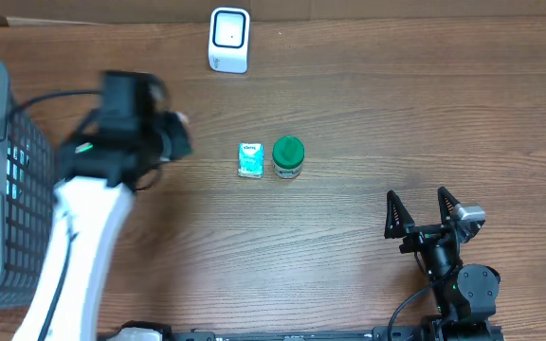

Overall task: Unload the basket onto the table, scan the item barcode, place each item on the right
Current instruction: 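Place the orange tissue pack left of the teal pack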

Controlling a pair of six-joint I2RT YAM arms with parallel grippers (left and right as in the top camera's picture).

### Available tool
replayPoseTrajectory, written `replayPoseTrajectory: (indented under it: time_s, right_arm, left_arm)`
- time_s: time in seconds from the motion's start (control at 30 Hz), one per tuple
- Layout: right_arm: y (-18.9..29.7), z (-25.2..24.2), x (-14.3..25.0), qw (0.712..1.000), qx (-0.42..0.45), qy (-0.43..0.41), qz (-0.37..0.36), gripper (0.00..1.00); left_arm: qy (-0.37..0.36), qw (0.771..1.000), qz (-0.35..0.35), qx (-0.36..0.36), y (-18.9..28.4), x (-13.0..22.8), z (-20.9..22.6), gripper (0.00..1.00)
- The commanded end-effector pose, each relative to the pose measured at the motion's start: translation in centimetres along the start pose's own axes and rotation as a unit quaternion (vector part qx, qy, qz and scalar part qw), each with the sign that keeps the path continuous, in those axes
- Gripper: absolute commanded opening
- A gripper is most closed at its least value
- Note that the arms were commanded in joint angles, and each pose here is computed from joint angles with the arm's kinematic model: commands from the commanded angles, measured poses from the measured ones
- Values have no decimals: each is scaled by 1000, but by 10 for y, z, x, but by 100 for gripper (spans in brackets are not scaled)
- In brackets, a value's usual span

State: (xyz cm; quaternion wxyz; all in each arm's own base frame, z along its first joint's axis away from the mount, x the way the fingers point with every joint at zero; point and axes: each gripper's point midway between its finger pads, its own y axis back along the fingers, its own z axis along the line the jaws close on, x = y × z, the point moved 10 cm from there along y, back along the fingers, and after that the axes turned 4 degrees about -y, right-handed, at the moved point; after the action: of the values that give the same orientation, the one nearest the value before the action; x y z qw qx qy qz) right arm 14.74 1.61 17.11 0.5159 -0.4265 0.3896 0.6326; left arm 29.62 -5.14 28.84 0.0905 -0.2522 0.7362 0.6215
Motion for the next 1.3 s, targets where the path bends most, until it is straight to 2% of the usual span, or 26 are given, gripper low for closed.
replayPoseTrajectory:
  time_s: [0.0,0.27,0.5,0.87,1.13,1.27]
  right_arm:
    - [-1,-1,3,1000,2,2,1,100]
    - [-1,-1,3,1000,2,2,1,100]
    - [-1,-1,3,1000,2,2,1,100]
    - [-1,-1,3,1000,2,2,1,100]
    - [-1,-1,3,1000,2,2,1,100]
    - [-1,-1,3,1000,2,2,1,100]
  left_arm:
    - [-8,999,37,-18,-36,10,-13,4]
    - [-41,992,111,-33,-106,31,-43,4]
    - [-68,986,147,-39,-148,51,-62,4]
    - [-72,985,146,-52,-160,55,-64,4]
    - [-48,987,124,-93,-161,39,-39,4]
    - [-66,987,117,-92,-163,30,-29,6]
